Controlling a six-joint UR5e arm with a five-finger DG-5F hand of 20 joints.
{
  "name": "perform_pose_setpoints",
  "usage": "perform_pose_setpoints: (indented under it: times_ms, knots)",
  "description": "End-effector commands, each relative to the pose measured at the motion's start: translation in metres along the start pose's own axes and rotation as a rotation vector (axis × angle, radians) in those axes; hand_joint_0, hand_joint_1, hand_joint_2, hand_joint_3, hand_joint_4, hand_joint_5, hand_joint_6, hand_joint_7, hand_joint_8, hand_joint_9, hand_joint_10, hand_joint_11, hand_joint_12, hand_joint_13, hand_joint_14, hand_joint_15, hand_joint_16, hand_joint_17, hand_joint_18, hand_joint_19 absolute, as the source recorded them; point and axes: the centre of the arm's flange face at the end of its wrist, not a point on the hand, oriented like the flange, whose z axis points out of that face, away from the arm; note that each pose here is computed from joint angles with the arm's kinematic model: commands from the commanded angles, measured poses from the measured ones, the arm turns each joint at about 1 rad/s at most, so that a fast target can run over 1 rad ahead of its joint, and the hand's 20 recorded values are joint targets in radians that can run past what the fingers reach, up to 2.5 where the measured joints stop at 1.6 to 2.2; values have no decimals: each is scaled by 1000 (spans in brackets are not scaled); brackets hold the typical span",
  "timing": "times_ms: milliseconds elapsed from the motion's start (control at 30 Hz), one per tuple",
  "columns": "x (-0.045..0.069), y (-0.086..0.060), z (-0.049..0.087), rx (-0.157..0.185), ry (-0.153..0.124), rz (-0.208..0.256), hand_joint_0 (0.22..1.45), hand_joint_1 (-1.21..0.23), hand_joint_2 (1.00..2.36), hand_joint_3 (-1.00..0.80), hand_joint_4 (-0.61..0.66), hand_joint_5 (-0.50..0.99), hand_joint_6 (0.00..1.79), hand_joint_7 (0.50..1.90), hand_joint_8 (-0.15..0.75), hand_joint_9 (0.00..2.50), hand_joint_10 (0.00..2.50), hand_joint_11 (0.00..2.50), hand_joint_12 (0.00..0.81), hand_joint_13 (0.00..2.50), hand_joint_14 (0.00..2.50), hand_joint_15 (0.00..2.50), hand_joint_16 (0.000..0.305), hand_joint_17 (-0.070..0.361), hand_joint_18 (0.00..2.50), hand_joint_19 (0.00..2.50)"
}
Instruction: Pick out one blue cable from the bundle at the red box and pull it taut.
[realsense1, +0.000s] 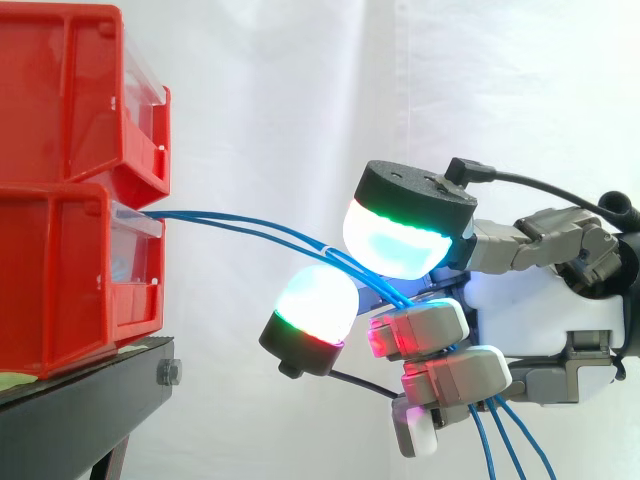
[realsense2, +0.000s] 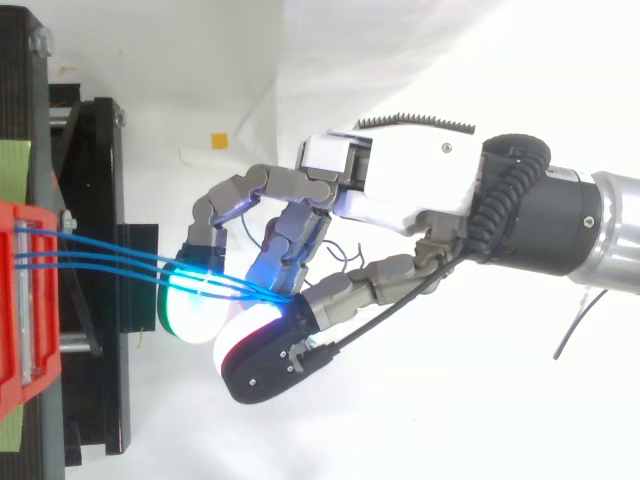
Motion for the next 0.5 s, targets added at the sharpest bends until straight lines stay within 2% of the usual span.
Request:
perform_pose_setpoints:
  times_ms: [0, 133, 200, 300, 467]
  knots:
    - [0, 0, 0, -1, -2, -9, 589, -735, 1000, -500, 224, -172, 789, 902, 267, 1229, 24, 1439, 285, 1309, 27, 1335, 44, 98, 812, 885]
    - [-1, -1, 0, 0, -4, -9, 577, -688, 1000, -500, 215, -165, 787, 901, 266, 1250, 25, 1444, 289, 1320, 27, 1321, 44, 98, 817, 883]
    - [-1, 0, 0, -1, -4, -9, 618, -600, 1000, -500, 209, -159, 786, 916, 256, 1269, 26, 1432, 276, 1317, 27, 1317, 42, 95, 809, 889]
    - [-1, 0, 0, -1, -4, -9, 637, -585, 1000, -500, 191, -160, 797, 917, 249, 1270, 25, 1443, 274, 1320, 27, 1323, 43, 96, 808, 891]
    - [-1, -1, 0, 0, -5, -9, 624, -598, 1013, -360, 177, -170, 826, 913, 257, 1251, 25, 1420, 278, 1307, 26, 1311, 44, 98, 800, 903]
